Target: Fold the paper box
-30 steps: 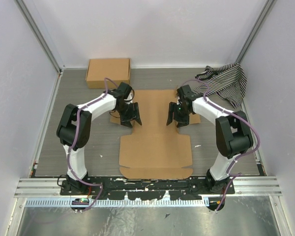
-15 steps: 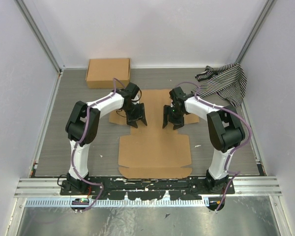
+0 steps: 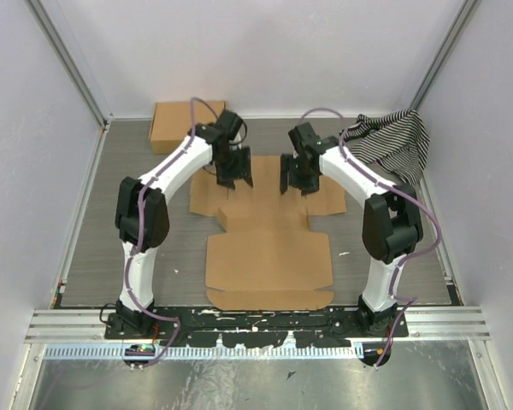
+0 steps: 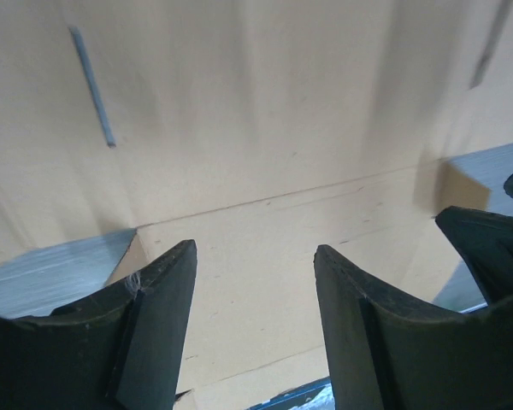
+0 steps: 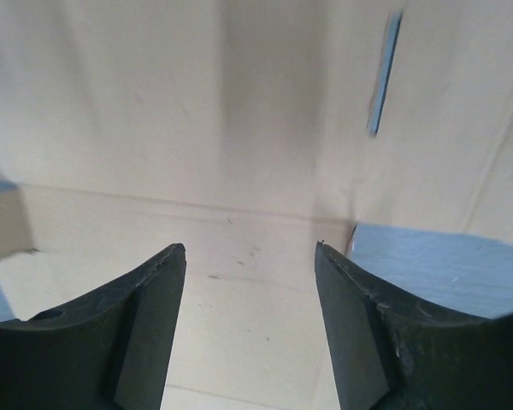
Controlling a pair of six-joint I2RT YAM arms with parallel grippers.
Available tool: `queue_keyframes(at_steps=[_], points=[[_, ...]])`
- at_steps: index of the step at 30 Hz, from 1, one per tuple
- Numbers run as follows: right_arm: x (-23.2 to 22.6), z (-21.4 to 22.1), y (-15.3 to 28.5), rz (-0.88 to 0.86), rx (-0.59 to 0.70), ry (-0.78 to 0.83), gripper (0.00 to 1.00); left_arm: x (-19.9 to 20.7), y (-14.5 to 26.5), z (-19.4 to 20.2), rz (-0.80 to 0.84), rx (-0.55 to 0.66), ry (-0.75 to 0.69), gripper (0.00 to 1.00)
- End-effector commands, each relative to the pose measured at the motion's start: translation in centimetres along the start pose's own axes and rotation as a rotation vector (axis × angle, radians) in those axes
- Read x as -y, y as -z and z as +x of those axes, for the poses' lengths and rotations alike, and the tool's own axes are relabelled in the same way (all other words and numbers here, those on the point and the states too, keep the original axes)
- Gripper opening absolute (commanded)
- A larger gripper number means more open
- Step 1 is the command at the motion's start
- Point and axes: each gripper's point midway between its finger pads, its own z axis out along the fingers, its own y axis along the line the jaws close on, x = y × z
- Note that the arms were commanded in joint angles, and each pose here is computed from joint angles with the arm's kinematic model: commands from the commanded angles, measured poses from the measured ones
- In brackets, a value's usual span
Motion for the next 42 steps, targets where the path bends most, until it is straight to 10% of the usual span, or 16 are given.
queue_keyframes(at_steps=[1, 9, 28, 36, 42], points=[[0.4, -6.5, 5.7, 0.061, 0.193, 0.02, 0.67, -1.6, 5.0, -6.5, -0.071, 0.167, 0.004, 0.64], [4.5, -11.6, 6.6, 0.045, 0.252, -0.088, 0.67, -4.0, 3.3, -14.4, -0.112, 0.278, 0.103, 0.61], [7.3, -12.4, 4.9, 0.002, 0.223, -0.137, 0.67, -7.3, -3.7, -17.9, -0.215, 0.381, 0.146, 0.51], [7.3, -12.3, 5.1, 0.001, 0.219, -0.131, 0.66, -7.1, -4.2, -19.0, -0.198, 0.416, 0.114, 0.0], [7.0, -13.0, 6.3, -0.01, 0.251, -0.128, 0.66, -6.4, -0.2, -19.7, -0.197, 0.481, 0.063, 0.0]])
